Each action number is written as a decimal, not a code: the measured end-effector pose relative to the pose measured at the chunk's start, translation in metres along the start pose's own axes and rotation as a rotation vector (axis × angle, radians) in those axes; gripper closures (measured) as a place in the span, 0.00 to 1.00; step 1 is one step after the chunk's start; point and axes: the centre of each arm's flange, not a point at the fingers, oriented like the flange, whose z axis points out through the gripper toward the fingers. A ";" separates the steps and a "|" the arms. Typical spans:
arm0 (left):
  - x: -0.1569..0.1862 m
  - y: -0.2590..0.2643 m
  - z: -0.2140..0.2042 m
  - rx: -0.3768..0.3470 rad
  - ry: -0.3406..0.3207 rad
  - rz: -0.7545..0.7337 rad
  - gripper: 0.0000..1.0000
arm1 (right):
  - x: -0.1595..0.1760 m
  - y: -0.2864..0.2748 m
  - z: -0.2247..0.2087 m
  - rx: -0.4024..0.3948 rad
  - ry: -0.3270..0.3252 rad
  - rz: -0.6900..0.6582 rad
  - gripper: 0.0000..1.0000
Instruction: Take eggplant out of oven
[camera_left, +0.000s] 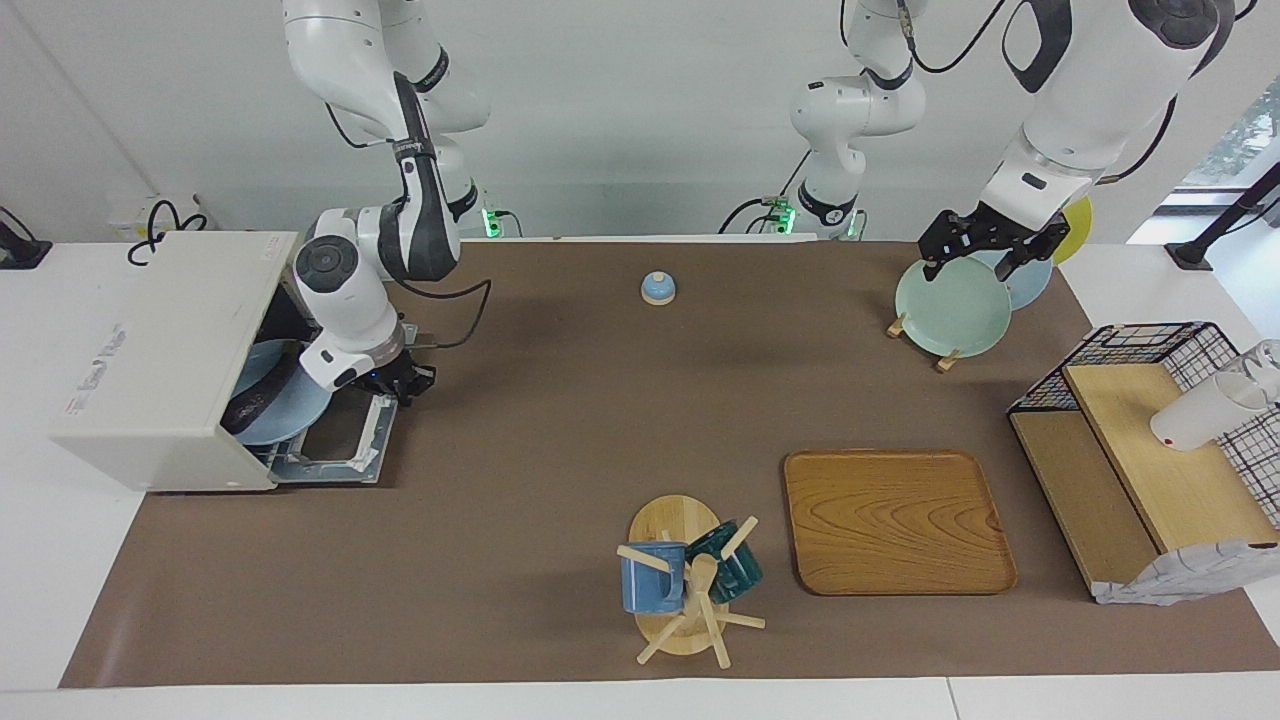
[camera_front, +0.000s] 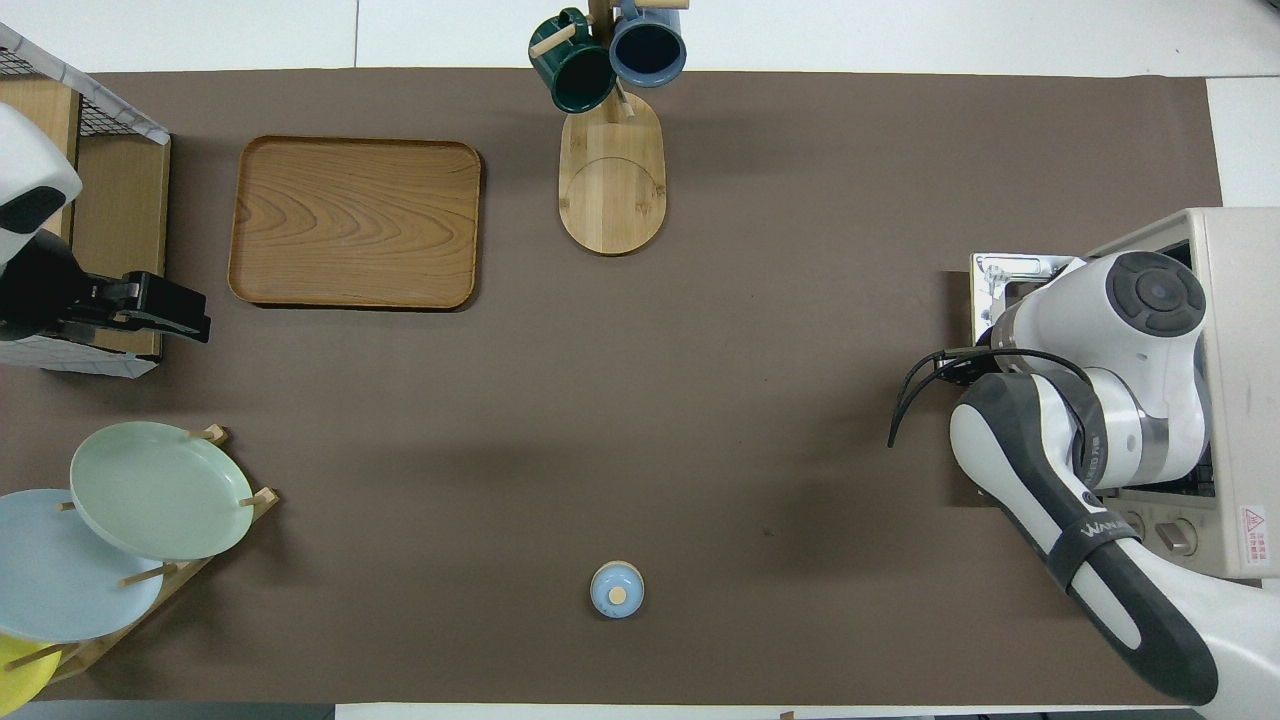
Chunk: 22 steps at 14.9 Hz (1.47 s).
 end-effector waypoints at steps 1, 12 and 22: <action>0.000 0.000 0.000 0.000 0.000 0.000 0.00 | 0.001 0.000 0.001 0.000 0.002 0.000 0.99; 0.000 0.000 0.000 0.000 0.000 0.000 0.00 | 0.015 -0.028 -0.067 -0.014 -0.027 0.075 0.80; 0.000 0.000 0.000 0.000 0.000 0.000 0.00 | 0.002 0.072 -0.091 -0.056 -0.024 0.123 0.43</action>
